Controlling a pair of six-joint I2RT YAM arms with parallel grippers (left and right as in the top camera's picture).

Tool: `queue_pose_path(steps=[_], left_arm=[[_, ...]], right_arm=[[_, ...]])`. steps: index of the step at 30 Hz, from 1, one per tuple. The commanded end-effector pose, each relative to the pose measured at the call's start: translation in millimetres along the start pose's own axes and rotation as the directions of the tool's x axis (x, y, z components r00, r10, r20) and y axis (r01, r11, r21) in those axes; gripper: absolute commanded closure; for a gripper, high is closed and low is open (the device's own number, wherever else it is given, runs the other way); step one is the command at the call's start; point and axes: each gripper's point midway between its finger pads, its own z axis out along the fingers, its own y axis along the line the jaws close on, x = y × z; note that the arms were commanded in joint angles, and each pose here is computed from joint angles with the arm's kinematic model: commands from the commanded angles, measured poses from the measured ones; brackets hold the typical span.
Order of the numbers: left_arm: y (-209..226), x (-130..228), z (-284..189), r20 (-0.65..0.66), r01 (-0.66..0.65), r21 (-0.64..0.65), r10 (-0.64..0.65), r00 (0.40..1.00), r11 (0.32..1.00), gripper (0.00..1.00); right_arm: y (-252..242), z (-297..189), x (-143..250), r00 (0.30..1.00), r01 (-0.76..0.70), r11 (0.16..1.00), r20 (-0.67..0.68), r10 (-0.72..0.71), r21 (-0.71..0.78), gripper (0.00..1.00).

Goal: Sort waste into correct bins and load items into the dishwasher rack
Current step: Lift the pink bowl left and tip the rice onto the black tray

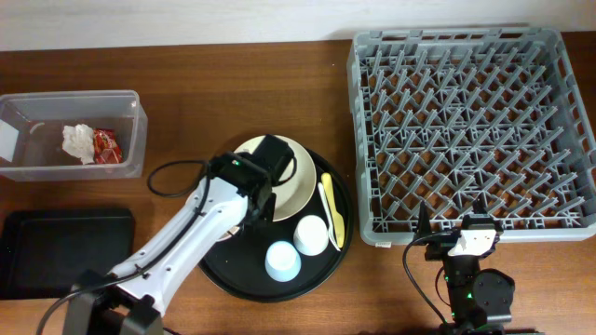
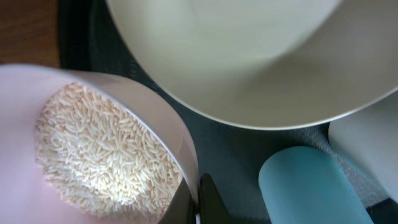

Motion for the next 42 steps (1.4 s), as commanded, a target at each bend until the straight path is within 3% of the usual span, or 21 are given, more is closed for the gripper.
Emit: queue_pose_path(steps=[1, 6, 9, 11, 15, 16, 19, 22, 25, 27, 32, 36, 39, 42], left_arm=[[38.7, -20.3, -20.7, 0.022, 0.104, -0.037, -0.103, 0.994, 0.994, 0.99], [118.1, -38.3, -37.9, 0.074, 0.360, -0.040, -0.357, 0.931, 0.932, 0.99], [186.1, -24.5, -41.6, 0.093, 0.540, -0.050, -0.534, 0.840, 0.840, 0.99], [221.8, -13.5, -40.0, 0.075, 0.639, 0.047, -0.640, 0.764, 0.768, 0.99], [253.8, 0.4, -37.9, 0.026, 0.727, 0.225, -0.749, 0.662, 0.649, 0.99], [266.6, 8.8, -36.6, 0.022, 0.760, 0.218, -0.781, 0.624, 0.613, 1.00], [282.1, 31.3, -32.8, 0.002, 0.803, 0.142, -0.812, 0.584, 0.578, 1.00], [289.9, 45.2, -30.9, -0.013, 0.826, 0.099, -0.829, 0.559, 0.556, 1.00], [295.4, 38.2, -30.2, 0.029, 0.765, 0.135, -0.774, 0.632, 0.630, 1.00], [296.1, 36.3, -29.6, 0.038, 0.751, 0.148, -0.762, 0.646, 0.644, 0.99], [291.7, 26.3, -37.3, 0.053, 0.691, 0.384, -0.762, 0.645, 0.612, 0.99], [303.4, 39.0, -37.3, 0.067, 0.657, 0.575, -0.828, 0.557, 0.488, 0.99], [309.0, 61.4, -9.1, 0.057, 0.630, 0.692, -0.896, 0.440, 0.353, 0.99], [310.5, 78.3, 21.8, 0.078, 0.610, 0.735, -0.931, 0.356, 0.295, 0.99]], right_arm=[[-1.1, 0.0, 2.4, 1.000, -0.005, 1.000, -0.005, 0.005, 0.009, 0.02], [-1.1, 0.0, 2.4, 1.000, -0.005, 1.000, -0.005, 0.005, 0.009, 0.02], [-1.2, 0.0, 2.4, 1.000, -0.005, 1.000, -0.005, 0.005, 0.010, 0.02], [-1.1, 0.0, 2.4, 1.000, -0.005, 1.000, -0.005, 0.005, 0.009, 0.02], [-1.1, 0.0, 2.4, 1.000, -0.005, 1.000, -0.005, 0.005, 0.009, 0.02], [-1.1, 0.0, 2.4, 1.000, -0.005, 1.000, -0.005, 0.005, 0.009, 0.02], [-1.2, 0.0, 2.4, 1.000, -0.005, 1.000, -0.005, 0.005, 0.010, 0.02], [-1.2, 0.0, 2.4, 1.000, -0.005, 1.000, -0.005, 0.005, 0.010, 0.02], [-1.2, 0.0, 2.4, 1.000, -0.005, 1.000, -0.005, 0.005, 0.010, 0.02], [-1.1, 0.0, 2.4, 1.000, -0.005, 1.000, -0.005, 0.005, 0.009, 0.02], [-1.1, 0.0, 2.4, 1.000, -0.005, 1.000, -0.005, 0.005, 0.009, 0.02], [-1.2, 0.0, 2.4, 1.000, -0.005, 1.000, -0.005, 0.005, 0.010, 0.02], [-1.1, 0.0, 2.4, 1.000, -0.005, 1.000, -0.005, 0.005, 0.009, 0.02], [-1.1, 0.0, 2.4, 1.000, -0.005, 1.000, -0.005, 0.005, 0.009, 0.02]])
